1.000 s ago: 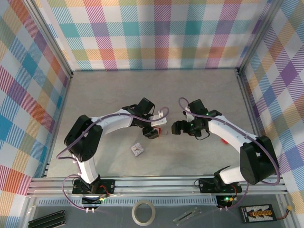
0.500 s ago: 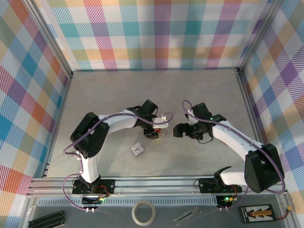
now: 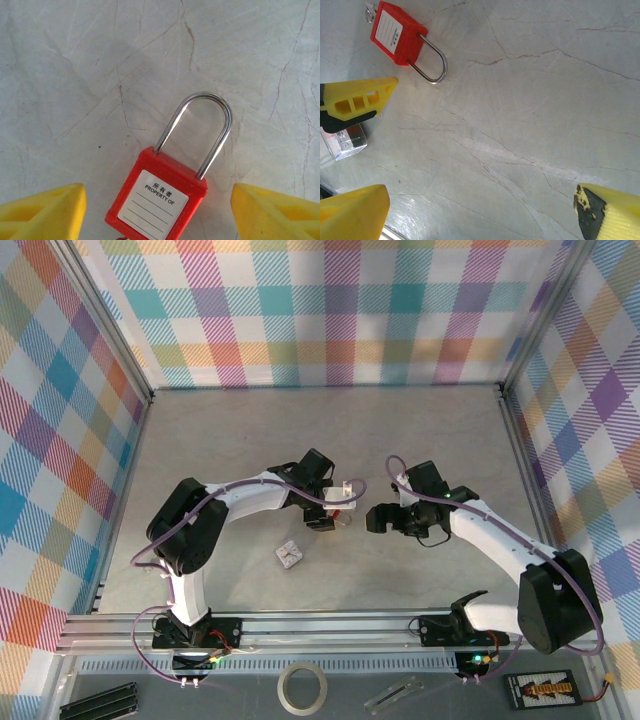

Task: Unlock with the key

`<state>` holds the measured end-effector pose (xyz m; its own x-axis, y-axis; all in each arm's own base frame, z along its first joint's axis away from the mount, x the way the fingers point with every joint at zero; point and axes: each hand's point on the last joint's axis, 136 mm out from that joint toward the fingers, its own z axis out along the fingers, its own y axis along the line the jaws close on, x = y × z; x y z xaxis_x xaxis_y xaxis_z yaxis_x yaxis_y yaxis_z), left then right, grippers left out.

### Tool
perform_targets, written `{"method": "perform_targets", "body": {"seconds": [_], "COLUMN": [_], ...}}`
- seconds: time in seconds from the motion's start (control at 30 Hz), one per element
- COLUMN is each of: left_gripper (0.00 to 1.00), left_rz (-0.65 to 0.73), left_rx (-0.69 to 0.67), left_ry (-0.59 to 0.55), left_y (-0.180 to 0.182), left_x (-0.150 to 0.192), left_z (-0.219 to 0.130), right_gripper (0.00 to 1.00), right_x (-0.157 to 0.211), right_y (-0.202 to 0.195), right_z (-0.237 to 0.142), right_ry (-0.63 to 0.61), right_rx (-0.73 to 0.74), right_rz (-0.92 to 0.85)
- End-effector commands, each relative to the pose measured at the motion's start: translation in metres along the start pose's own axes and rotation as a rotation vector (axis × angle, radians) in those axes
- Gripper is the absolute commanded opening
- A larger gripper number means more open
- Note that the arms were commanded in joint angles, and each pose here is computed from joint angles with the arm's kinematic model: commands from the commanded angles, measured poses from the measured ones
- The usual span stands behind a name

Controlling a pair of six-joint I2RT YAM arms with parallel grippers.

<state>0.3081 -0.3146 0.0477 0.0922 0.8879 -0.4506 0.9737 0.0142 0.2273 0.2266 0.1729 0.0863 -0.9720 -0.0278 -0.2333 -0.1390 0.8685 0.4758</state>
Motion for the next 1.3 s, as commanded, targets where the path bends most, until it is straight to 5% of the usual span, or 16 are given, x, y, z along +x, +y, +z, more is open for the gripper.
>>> {"method": "perform_targets", "body": {"seconds": [0.0, 0.57, 1.27], "left_gripper": [0.76, 0.74, 0.35], "left_rz": [0.052, 0.078, -0.073], "left_rx": [0.059, 0.097, 0.083], "left_ry": [0.042, 0.057, 0.127], "left_y": [-0.012, -0.008, -0.017], "left_x": [0.004, -0.001, 0.028], "left_z": [0.002, 0.029, 0.026], "right_gripper": [0.94, 0.94, 0.93], "right_x": [0.002, 0.006, -0.006], "right_y": [0.0, -0.005, 0.002], "right_z": [-0.001, 0.006, 0.007], "right_ry": [-0.005, 0.008, -0.025], "right_rx": [-0.017, -0.019, -0.066], "right_rz": [0.009, 0.023, 0.083]}}
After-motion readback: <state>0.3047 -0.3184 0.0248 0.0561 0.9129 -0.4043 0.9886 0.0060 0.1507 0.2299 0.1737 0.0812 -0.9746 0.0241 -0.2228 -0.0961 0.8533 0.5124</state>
